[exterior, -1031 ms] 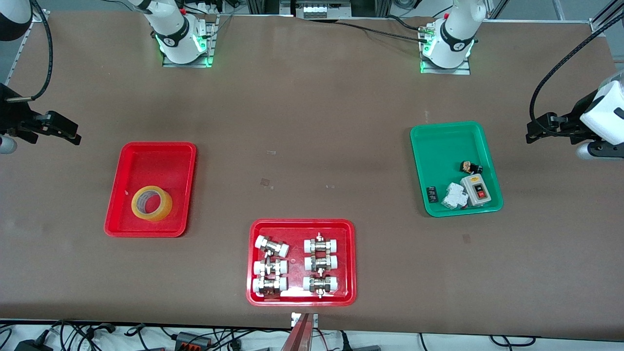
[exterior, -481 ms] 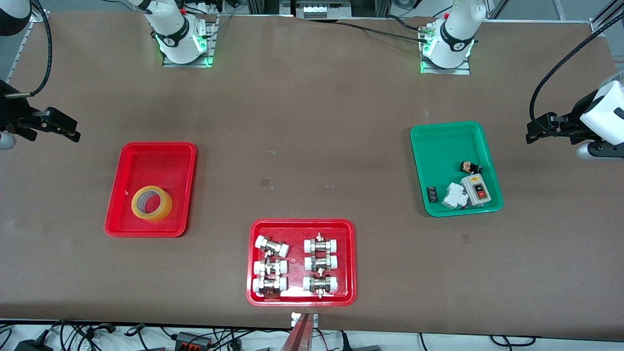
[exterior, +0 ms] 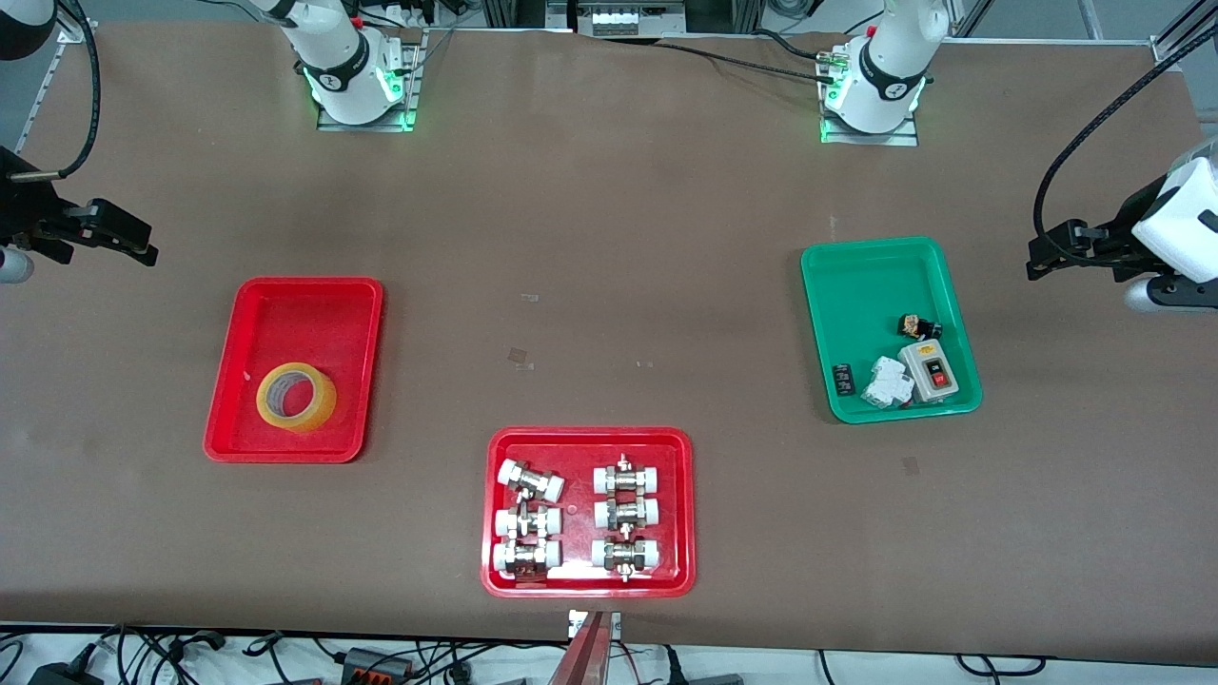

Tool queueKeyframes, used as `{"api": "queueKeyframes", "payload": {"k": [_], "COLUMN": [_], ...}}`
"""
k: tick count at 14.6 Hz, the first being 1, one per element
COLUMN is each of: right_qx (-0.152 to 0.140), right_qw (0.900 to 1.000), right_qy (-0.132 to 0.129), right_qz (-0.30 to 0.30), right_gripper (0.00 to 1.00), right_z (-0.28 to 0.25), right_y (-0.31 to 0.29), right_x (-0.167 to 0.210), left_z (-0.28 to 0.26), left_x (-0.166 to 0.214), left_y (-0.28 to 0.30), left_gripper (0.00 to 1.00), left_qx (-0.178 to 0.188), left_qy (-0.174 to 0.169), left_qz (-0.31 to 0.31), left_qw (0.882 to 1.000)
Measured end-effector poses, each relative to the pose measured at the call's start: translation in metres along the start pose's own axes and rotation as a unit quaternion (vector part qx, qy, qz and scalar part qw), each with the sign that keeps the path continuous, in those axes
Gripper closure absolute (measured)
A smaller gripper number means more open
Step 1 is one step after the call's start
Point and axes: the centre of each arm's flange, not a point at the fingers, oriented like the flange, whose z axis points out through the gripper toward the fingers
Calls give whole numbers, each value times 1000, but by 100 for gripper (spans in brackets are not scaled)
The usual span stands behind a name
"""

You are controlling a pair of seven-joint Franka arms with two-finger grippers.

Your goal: Left arm passes tape to right arm into tray

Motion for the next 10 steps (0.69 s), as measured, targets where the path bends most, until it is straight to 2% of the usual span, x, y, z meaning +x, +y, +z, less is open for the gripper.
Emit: {"api": "queueKeyframes", "payload": {"k": [6,10], "right_qx": [10,10], "right_qw": [1000,1000], "right_qy": [-2,-16], "right_qz": [1,1], "right_gripper": [0,0], "right_z": [0,2], "right_y": [-2,-2], "right_x": [-1,-4], "left_z": [0,0], "left_x": [0,0], "left_y": [0,0], "left_gripper": [0,0], "left_qx": [0,0], "left_qy": [0,0], "left_qz": [0,0], "left_qw": [1000,1000]}}
